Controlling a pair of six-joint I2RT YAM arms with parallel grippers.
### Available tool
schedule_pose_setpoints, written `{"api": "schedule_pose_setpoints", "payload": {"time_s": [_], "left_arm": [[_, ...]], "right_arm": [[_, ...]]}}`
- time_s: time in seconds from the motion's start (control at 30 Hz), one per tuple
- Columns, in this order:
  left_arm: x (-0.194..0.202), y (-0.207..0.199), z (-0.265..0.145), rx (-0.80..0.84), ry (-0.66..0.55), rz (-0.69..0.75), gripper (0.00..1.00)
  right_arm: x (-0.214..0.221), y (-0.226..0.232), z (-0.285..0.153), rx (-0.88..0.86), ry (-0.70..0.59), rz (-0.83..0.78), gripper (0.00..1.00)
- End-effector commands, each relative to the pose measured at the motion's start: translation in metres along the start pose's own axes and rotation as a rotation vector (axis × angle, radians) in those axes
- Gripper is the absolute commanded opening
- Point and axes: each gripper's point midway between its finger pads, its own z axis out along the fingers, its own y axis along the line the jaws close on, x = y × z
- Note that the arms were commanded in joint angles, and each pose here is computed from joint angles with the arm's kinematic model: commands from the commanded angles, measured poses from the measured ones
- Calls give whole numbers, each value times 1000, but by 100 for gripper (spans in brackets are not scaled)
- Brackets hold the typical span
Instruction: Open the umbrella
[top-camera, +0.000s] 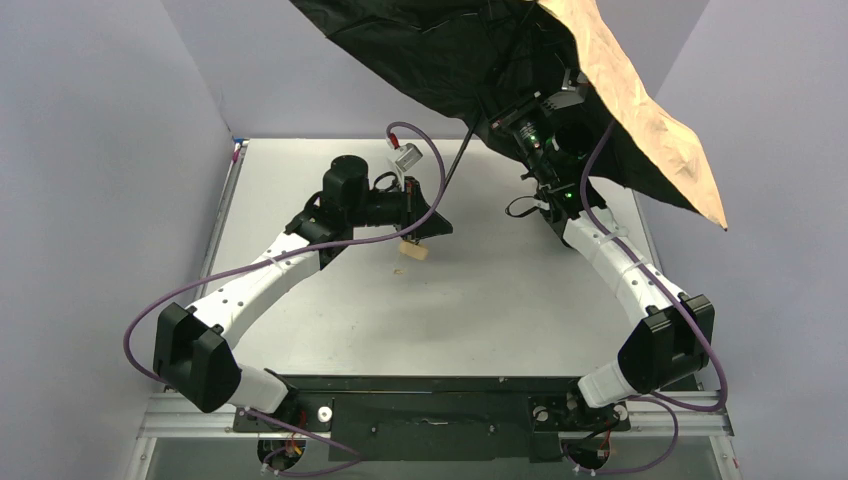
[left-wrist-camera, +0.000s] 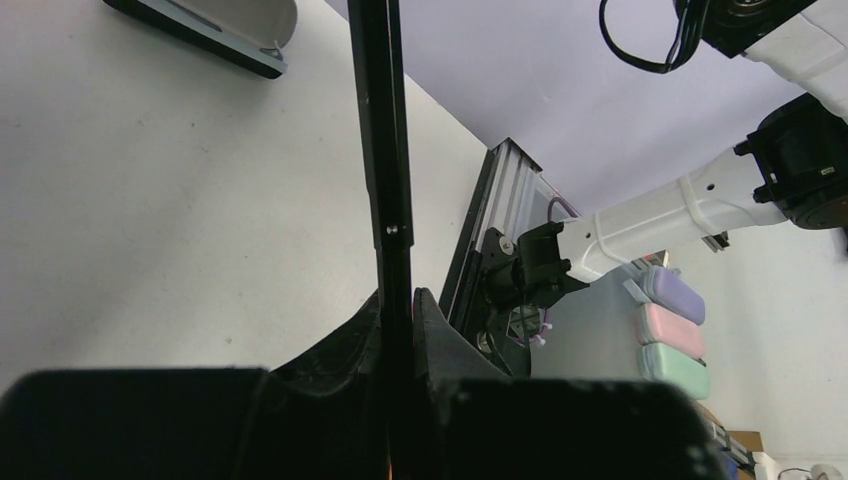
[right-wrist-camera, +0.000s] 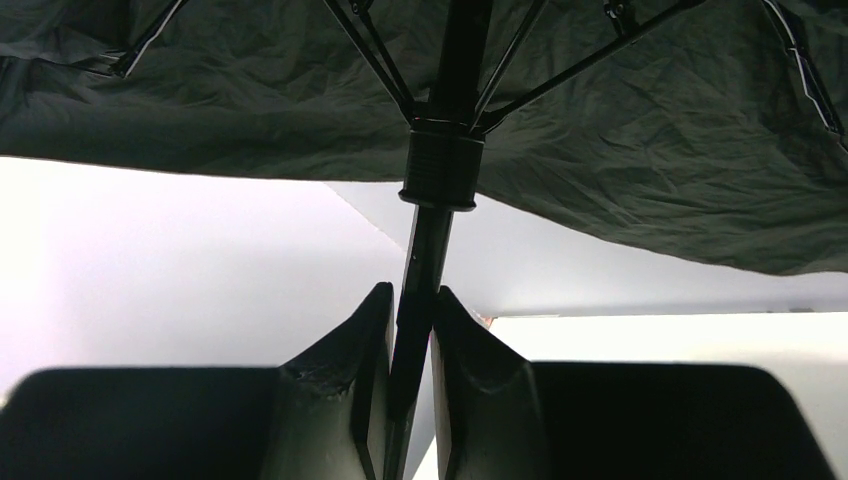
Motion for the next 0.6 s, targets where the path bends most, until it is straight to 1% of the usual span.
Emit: {"api": "schedule_pose_setpoints", "payload": {"time_s": [0.0, 0.23, 0.27, 0.33, 0.4, 0.5, 0.53, 0.57], "left_arm": [[30, -27, -18, 101, 106, 35, 0], [36, -27, -19, 99, 111, 29, 0], [36, -26, -19, 99, 112, 28, 0], [38, -25, -19, 99, 119, 25, 0], [41, -24, -19, 97, 125, 20, 0], [44, -21, -18, 95, 133, 12, 0], [45, -21, -18, 95, 134, 10, 0], [44, -21, -18, 96, 133, 12, 0]], "right_arm": [[-108, 26, 5, -57, -321, -81, 8], [-124, 26, 4, -54, -355, -91, 10], [-125, 26, 4, -54, -358, -92, 11], [-129, 23, 4, -48, -366, -96, 19], [-135, 21, 3, -41, -379, -95, 20], [-143, 19, 2, -32, -399, -89, 17], [-146, 19, 2, -31, -405, -87, 14], [-147, 20, 2, -33, -407, -90, 6]]}}
